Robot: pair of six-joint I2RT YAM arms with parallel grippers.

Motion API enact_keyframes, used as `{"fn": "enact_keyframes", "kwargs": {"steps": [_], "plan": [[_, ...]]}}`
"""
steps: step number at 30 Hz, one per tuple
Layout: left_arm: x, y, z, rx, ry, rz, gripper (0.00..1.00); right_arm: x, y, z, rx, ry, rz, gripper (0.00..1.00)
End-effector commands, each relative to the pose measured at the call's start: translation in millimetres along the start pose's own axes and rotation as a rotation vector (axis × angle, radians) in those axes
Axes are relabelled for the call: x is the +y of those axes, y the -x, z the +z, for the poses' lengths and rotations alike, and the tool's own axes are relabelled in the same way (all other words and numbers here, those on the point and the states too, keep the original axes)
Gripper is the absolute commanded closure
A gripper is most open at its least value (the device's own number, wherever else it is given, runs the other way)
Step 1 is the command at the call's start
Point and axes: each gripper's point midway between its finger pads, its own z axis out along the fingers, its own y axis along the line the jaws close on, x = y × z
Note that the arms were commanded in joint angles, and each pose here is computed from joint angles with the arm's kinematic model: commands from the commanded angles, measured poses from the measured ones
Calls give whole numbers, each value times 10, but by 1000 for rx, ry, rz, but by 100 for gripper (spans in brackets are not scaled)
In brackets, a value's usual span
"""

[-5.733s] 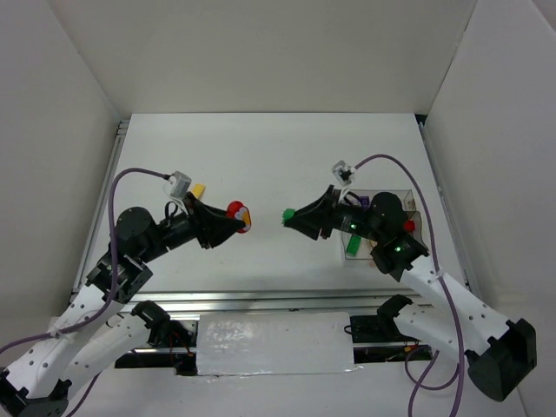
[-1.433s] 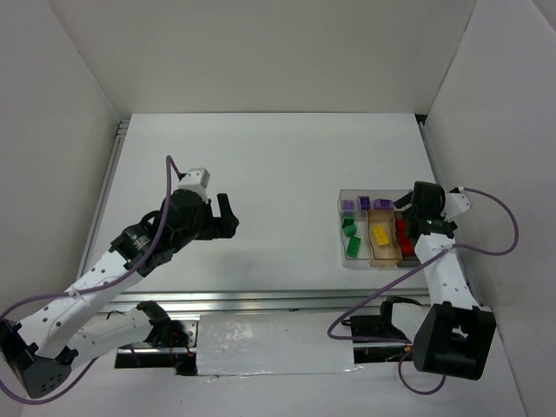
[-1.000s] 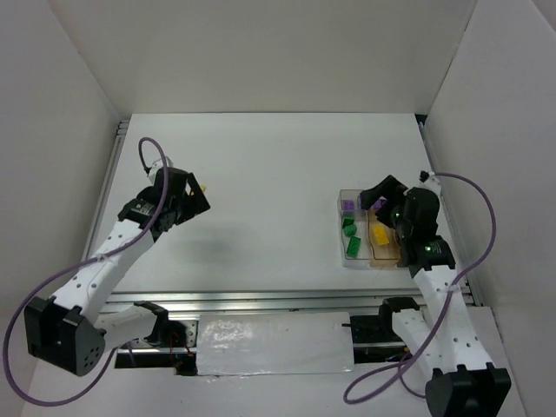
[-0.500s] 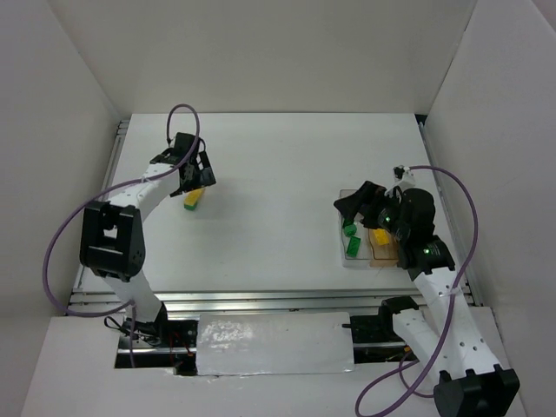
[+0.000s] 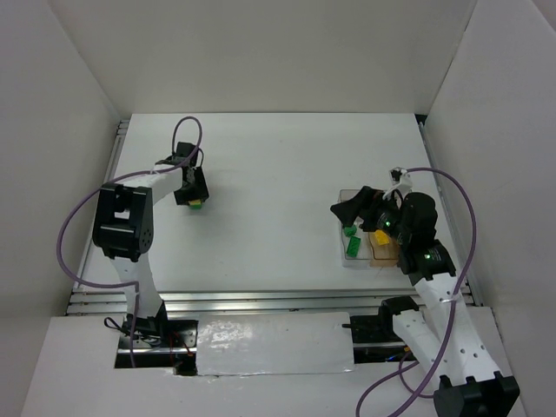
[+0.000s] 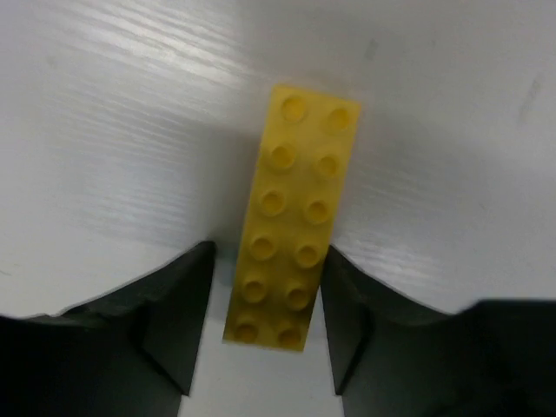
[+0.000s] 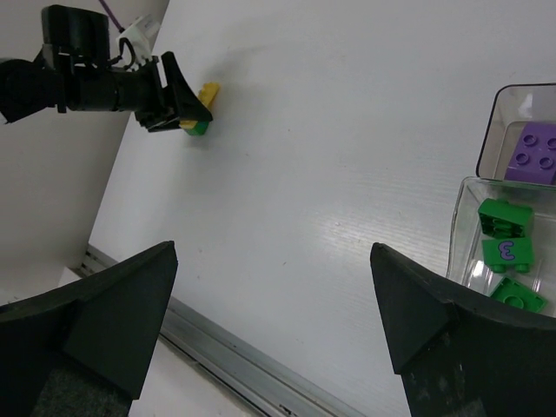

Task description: Sort the legos into containers by color

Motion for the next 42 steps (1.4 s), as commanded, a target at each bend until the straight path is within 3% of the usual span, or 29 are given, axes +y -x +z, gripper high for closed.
{"fn": "enact_keyframes", "kwargs": {"steps": [1,2,3,5,10,13,16,17,20,21,23,24,26,27,31,36,42], "plan": [[13,-91,143,48,16,-7,40,120,68,-35,-38,56,-51,0],[32,-113,157,60,30,-13,57,123,68,-41,-40,57,-53,0],[47,-128,175,68,42,-19,68,119,66,-44,-39,55,-54,0],[73,-154,200,81,60,-20,68,112,80,-56,-45,45,-57,1],[-35,-3,-88,33,-4,-48,100,112,68,-33,-47,54,-48,0],[-453,-4,-544,0,-256,-38,100,165,-20,7,-8,106,-34,0],[-1087,-109,-1256,-71,-651,25,100,256,-97,27,31,177,-18,0],[-1323,-133,-1551,-98,-815,73,100,293,-120,13,43,200,-14,0],[-1705,-418,-2347,-195,-1106,256,100,484,-138,-83,52,302,-20,0],[-1836,-679,-2788,-198,-1255,367,100,533,-189,-111,67,341,-15,0],[-1934,-1043,-3163,-202,-1390,465,100,808,-133,-246,47,487,-12,0],[-1918,-1047,-3509,-295,-1483,503,100,896,-277,-335,102,576,2,0],[-1887,-1247,-3730,-294,-1576,512,100,1178,-217,-535,65,728,-1,1],[-1840,-1254,-3920,-356,-1638,518,100,1253,-227,-616,36,783,-27,0],[-1787,-1393,-4293,-355,-1787,525,99,1451,-218,-729,-18,837,-23,0],[-1873,-1569,-4387,-304,-1840,552,99,1699,-119,-983,-128,962,-24,1],[-1981,-1730,-4474,-290,-1860,583,99,1747,71,-844,-220,904,8,4]]}}
